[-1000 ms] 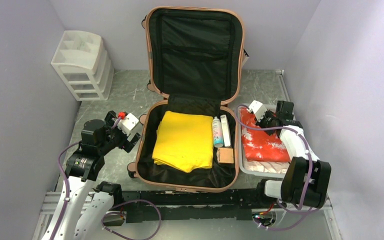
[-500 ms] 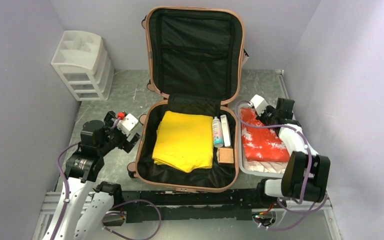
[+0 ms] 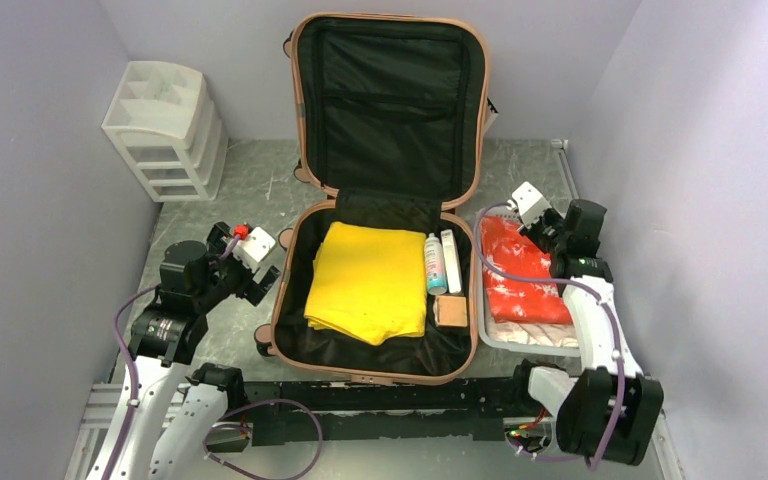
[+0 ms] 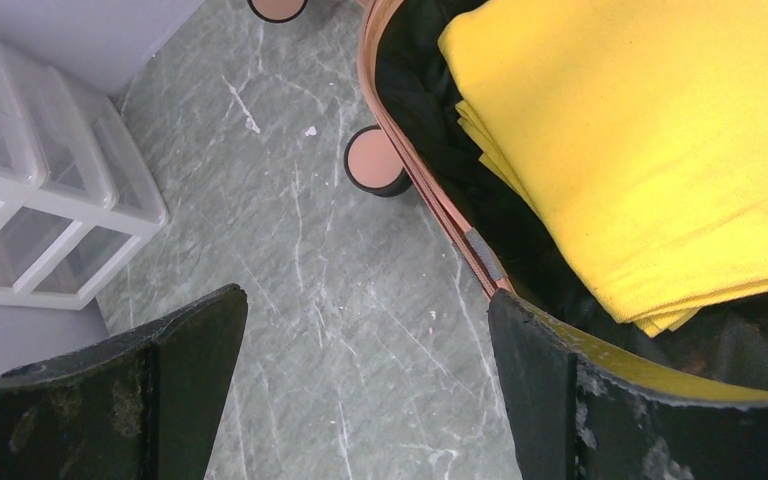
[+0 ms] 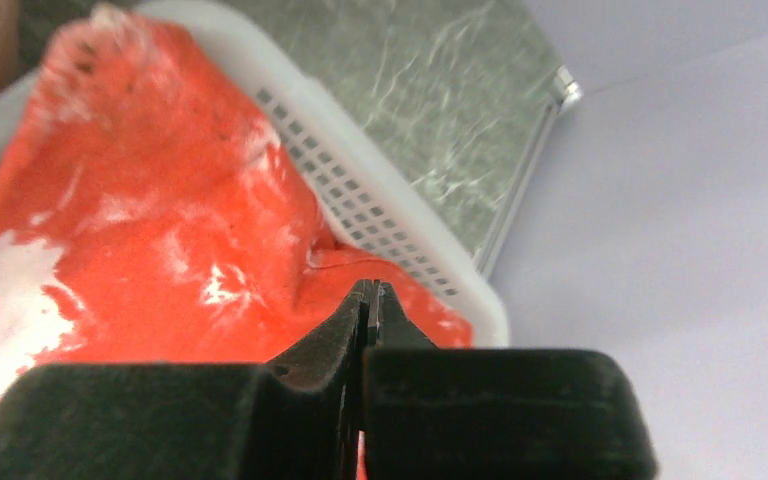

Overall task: Open, take out, and arrange the luggage
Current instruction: Adjust the clothes in the bin.

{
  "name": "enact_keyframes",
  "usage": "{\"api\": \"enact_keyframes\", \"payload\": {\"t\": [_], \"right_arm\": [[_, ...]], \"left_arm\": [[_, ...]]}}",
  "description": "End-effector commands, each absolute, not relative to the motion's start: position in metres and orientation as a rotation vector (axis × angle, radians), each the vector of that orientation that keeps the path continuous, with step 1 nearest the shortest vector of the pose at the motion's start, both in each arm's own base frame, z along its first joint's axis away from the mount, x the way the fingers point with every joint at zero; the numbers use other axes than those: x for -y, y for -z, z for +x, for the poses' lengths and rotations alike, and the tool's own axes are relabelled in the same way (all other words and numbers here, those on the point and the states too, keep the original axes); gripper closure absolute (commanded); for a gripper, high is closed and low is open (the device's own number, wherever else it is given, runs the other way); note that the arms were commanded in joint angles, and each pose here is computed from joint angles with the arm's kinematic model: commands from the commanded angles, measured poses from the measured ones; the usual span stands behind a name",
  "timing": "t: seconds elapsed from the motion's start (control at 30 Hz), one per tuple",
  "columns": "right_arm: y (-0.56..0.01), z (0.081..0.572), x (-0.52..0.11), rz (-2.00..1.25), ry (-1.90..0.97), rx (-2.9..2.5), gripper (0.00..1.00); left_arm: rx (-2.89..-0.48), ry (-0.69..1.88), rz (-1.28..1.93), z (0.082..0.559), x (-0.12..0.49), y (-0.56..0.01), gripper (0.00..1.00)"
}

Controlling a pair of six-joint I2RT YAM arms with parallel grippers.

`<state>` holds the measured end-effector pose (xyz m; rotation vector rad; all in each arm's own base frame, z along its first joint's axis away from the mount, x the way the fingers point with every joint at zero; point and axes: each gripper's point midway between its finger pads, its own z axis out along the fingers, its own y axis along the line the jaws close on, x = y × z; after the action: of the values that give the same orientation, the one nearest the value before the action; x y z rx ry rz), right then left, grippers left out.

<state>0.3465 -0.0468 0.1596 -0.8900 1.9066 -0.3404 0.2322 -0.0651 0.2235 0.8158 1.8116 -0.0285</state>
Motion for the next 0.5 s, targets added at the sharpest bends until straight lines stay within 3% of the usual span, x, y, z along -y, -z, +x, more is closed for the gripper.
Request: {"api": "enact_keyframes", "payload": {"t": [0.0, 0.47], "right_arm": [[-0.194, 0.331, 0.028, -0.927, 0.270, -1.839, 1.00], [-0.109, 0.337, 0.041, -0.946, 0.237, -2.020, 1.00]], "left_arm": [[-1.783, 0.037, 0.815, 0.234, 0.067, -0.228, 0.05], [-1.777, 0.047, 0.822, 0.232, 0.069, -0.228, 0.03]]}}
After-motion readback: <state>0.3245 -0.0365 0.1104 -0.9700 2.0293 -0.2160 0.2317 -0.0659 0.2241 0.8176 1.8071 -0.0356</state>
